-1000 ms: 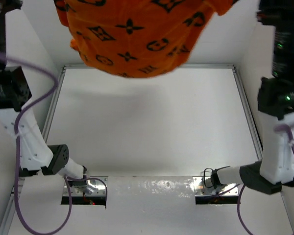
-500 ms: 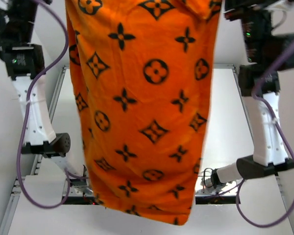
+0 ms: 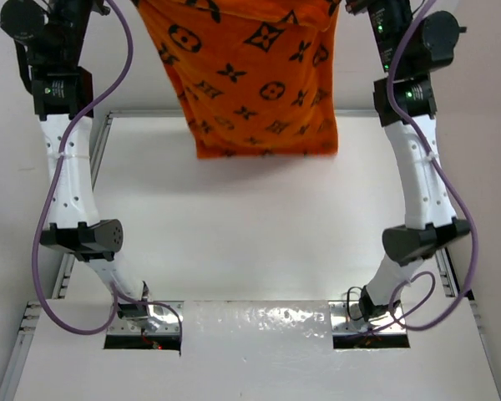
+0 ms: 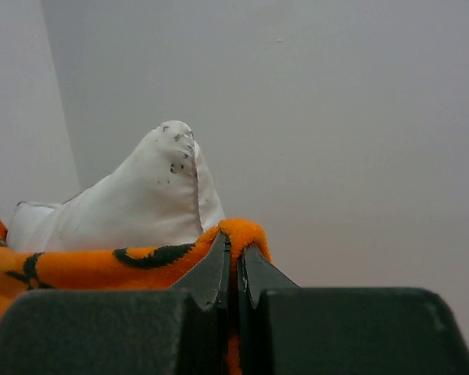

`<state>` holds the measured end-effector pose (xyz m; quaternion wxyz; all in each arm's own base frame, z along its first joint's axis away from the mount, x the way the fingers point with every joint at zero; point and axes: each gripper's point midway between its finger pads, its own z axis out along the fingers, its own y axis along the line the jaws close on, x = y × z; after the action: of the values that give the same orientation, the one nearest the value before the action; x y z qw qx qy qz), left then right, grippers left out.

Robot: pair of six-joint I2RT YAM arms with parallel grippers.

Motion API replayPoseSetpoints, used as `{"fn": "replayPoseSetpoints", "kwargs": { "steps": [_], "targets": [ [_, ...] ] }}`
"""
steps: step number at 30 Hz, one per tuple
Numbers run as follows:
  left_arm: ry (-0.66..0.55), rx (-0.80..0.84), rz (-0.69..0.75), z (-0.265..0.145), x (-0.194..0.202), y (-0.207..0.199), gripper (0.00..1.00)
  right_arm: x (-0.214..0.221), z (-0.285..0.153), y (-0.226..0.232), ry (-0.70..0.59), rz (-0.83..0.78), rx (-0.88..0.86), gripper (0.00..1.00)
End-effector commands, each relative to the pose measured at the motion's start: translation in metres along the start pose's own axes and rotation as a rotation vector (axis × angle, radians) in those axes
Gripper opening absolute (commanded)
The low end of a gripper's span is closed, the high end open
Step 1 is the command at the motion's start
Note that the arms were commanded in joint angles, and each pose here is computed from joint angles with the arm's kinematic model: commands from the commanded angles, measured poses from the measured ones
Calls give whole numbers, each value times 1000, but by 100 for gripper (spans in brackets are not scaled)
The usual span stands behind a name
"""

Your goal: Put the pillow into the pillowcase

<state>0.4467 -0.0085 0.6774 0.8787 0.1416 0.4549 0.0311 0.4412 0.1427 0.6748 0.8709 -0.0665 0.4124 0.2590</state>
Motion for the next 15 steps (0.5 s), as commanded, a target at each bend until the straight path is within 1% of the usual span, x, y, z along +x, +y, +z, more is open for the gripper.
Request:
{"fn": "replayPoseSetpoints", "kwargs": {
  "steps": [1, 2, 3, 4, 5, 6, 7, 8, 9, 10, 11, 12, 13, 14, 15],
  "targets": [
    [-132, -121, 59, 12, -27, 23, 0, -97, 6, -5, -315, -73, 54, 0],
    [-146, -122, 58, 12, -33, 23, 0, -95, 8, -3, -315, -77, 41, 0],
    [-135, -108, 45, 13, -29, 19, 0, -102, 5, 4, -321, -83, 13, 0],
    [-138, -93, 45, 10, -36, 16, 0, -101, 0, 21, -303, -102, -70, 0],
    [-80, -63, 44, 9, -17, 10, 0, -65, -3, 20, -211, -96, -97, 0],
    [-59, -3, 54, 5, -13, -2, 0, -93, -25, 42, -225, -110, -155, 0],
    [-36, 43, 68, -8, -21, -10, 0, -24, -40, 34, -81, -90, -175, 0],
    [93, 112, 75, -17, 23, -25, 0, 1, -61, 51, -23, -107, -239, 0],
    [137, 228, 72, -31, 35, -47, 0, 17, -81, 58, 17, -115, -247, 0],
    [199, 300, 99, -53, 48, -60, 0, 59, -126, 57, 143, -110, -225, 0],
    [310, 424, 50, -81, 73, -86, 0, 84, -150, 64, 216, -133, -232, 0],
    [351, 487, 55, -106, 71, -97, 0, 127, -199, 62, 376, -109, -213, 0],
    [430, 563, 44, -130, 94, -112, 0, 146, -223, 62, 451, -99, -202, 0],
    [528, 670, 45, -165, 113, -128, 0, 163, -247, 59, 521, -74, -166, 0],
    [557, 716, 61, -189, 111, -135, 0, 204, -293, 53, 670, -28, -127, 10]
  ]
}}
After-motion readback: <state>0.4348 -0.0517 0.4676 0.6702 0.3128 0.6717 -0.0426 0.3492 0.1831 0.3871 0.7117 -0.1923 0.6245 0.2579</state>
